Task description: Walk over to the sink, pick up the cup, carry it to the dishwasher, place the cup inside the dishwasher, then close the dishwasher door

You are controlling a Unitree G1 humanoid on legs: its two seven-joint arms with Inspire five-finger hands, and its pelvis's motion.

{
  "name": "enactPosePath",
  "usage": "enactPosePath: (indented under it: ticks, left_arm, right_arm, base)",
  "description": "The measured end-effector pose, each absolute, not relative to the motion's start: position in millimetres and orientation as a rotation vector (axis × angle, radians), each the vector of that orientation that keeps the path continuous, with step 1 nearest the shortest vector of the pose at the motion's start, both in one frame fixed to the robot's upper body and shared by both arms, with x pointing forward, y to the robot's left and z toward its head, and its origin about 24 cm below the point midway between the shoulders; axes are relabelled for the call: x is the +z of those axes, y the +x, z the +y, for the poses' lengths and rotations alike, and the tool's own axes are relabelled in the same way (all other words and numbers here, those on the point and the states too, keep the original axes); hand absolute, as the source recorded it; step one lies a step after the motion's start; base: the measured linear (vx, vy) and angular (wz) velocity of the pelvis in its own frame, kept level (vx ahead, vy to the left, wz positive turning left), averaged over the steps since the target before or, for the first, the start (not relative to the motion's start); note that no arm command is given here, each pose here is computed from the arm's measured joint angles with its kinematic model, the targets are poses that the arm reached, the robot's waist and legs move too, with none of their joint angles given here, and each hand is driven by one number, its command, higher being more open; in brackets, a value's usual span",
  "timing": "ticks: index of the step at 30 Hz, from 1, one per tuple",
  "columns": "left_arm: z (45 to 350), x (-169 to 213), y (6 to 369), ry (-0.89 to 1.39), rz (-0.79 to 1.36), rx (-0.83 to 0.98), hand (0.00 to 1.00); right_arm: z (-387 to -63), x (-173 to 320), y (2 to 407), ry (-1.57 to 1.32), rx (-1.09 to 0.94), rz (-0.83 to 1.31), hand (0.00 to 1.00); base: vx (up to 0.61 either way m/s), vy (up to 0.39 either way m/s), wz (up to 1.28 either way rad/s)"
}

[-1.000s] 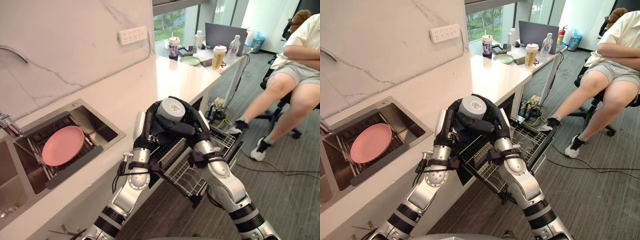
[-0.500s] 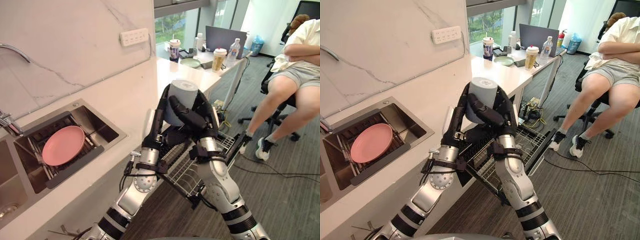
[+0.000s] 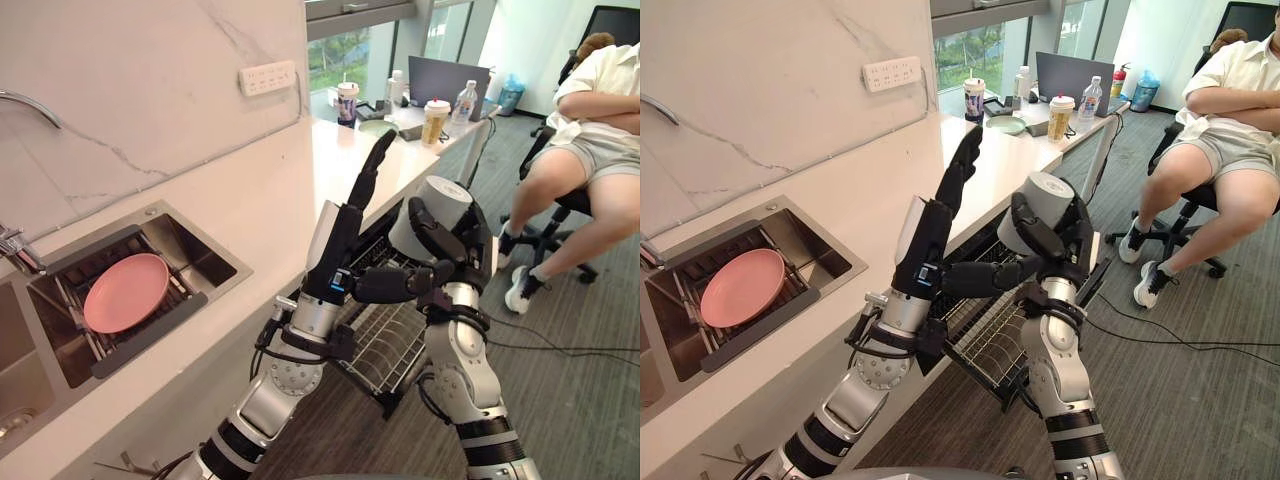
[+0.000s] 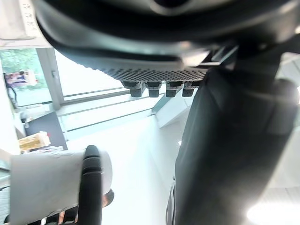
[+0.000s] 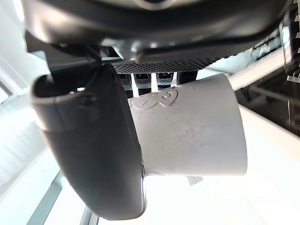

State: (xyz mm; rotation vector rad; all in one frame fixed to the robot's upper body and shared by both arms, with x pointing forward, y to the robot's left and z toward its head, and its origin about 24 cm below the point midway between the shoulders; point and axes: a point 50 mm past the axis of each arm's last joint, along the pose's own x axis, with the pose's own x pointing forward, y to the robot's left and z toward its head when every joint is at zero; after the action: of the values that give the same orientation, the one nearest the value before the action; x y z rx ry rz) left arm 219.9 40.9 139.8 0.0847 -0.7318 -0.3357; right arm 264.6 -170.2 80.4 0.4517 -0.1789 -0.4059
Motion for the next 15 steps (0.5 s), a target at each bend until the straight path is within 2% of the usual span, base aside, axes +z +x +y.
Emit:
enactPosePath:
  ticks: [7, 11, 15]
  left_arm:
    - [49.4, 117.7, 213.7, 0.032, -0.591, -0.379, 1.00]
    - [53.8, 86.0, 213.2, -0.098, -0.320, -0.477, 1.00]
    - [57.4, 1.1, 197.4, -0.154, 0.179, -0.492, 1.00]
  right_arm:
    - [-201.2, 77.0, 259.8, 0.452, -0.562, -0.200, 0.00]
    - [-218.7, 59.0, 259.1, 0.408, -0.612, -0.138, 0.00]
    - [-236.9, 39.7, 258.7, 0.329, -0.588, -0.049, 0.00]
  base:
    - [0.01, 0.002, 0.13]
    - [0.03, 0.008, 0.14]
    - [0.02, -0.003, 0.26]
